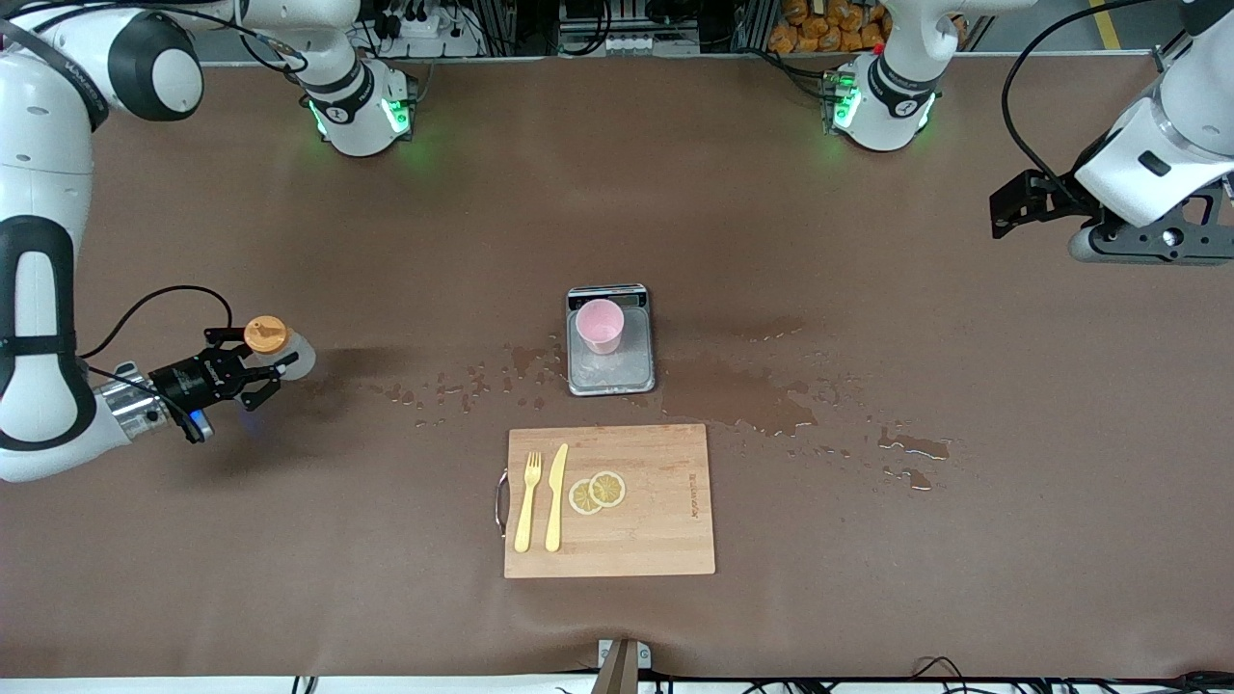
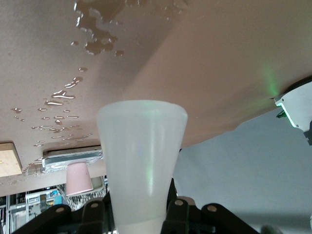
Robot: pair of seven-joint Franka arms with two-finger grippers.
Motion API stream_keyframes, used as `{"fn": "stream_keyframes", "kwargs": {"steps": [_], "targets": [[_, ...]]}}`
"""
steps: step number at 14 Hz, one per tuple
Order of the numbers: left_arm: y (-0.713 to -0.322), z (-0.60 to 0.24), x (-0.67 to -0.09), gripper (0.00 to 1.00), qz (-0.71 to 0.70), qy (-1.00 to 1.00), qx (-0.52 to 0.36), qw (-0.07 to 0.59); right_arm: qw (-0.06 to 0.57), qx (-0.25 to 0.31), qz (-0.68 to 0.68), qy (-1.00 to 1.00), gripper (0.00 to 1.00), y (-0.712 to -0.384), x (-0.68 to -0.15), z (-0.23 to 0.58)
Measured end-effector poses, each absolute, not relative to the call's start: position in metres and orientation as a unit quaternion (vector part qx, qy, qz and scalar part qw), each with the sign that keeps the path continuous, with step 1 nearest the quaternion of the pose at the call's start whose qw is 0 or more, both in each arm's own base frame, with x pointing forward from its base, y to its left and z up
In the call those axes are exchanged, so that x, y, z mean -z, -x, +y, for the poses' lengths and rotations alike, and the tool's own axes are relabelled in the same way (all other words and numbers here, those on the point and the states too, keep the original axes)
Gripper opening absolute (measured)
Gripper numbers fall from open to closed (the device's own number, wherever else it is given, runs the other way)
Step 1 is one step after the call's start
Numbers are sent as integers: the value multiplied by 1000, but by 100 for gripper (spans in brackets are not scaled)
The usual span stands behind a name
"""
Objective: Add sauce to pink cup with both arms
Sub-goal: 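Lower the bottle upright onto the table with the right gripper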
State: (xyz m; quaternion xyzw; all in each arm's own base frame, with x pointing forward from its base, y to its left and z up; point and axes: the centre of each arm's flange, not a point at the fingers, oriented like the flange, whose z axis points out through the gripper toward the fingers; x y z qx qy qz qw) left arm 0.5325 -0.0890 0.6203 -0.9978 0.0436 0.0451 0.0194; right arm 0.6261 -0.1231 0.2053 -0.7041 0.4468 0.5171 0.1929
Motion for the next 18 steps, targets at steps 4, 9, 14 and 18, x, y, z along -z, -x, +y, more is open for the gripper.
{"fn": "stream_keyframes", "kwargs": {"steps": [4,9,14,18], "targets": [[-532,-89,-620,100,44,998,-45,19,228,-536,438,685,37,-609,-164,-150],[-532,-89,-620,100,44,998,-45,19,250,-543,422,681,37,-597,-137,-162],[-532,-89,-620,100,44,998,-45,19,254,-556,415,675,37,-589,-118,-158],[-532,-89,-620,100,44,998,-45,19,262,-560,404,674,37,-584,-103,-156]]}}
